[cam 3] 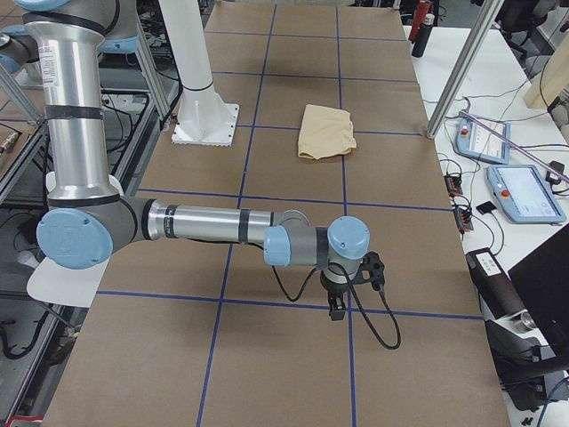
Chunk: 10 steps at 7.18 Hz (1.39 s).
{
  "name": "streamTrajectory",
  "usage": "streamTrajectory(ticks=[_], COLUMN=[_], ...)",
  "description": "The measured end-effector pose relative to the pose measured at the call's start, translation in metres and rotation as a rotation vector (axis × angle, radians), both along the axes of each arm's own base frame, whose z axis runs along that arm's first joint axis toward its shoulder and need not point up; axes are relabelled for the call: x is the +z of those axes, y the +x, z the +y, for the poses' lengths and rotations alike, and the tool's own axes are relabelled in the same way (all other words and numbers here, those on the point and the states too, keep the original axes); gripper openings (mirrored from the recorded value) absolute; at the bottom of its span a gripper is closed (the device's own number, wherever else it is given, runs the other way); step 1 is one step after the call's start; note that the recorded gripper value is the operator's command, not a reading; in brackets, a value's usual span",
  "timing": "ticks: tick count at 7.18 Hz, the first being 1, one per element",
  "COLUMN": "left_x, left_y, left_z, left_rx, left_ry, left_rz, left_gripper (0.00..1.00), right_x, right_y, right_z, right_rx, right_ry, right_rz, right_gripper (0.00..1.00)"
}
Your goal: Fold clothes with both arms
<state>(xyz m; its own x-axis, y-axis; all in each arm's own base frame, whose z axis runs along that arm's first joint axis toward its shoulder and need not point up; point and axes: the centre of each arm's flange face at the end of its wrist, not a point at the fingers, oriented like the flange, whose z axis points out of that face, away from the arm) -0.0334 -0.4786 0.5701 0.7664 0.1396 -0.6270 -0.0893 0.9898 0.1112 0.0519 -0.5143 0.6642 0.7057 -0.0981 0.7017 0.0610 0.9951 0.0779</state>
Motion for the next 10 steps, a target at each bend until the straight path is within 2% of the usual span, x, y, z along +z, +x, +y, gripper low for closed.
streamTrajectory(ticks=[1, 3, 4, 7, 10], left_x=[0.014, 0.055, 0.065, 0.074, 0.07], left_y=[-0.003, -0.018, -0.021, -0.023, -0.023], left_z=[0.009, 0.011, 0.01, 0.009, 0.007], left_rx=[0.02, 0.073, 0.082, 0.085, 0.078], left_ry=[-0.026, 0.004, 0.018, 0.021, 0.022], left_rz=[0.033, 0.048, 0.048, 0.048, 0.049], left_gripper=[1.0, 1.0, 1.0, 1.0, 1.0], right_x=[-0.001, -0.008, -0.012, -0.015, -0.026], right_y=[-0.002, -0.005, -0.005, -0.003, -0.002], right_z=[0.001, 0.008, 0.01, 0.013, 0.03], right_rx=[0.005, 0.023, 0.042, 0.059, 0.078], right_ry=[-0.008, -0.022, -0.034, -0.032, -0.027], right_rz=[-0.026, -0.081, -0.086, -0.055, -0.048], right_gripper=[1.0, 1.0, 1.0, 1.0, 1.0])
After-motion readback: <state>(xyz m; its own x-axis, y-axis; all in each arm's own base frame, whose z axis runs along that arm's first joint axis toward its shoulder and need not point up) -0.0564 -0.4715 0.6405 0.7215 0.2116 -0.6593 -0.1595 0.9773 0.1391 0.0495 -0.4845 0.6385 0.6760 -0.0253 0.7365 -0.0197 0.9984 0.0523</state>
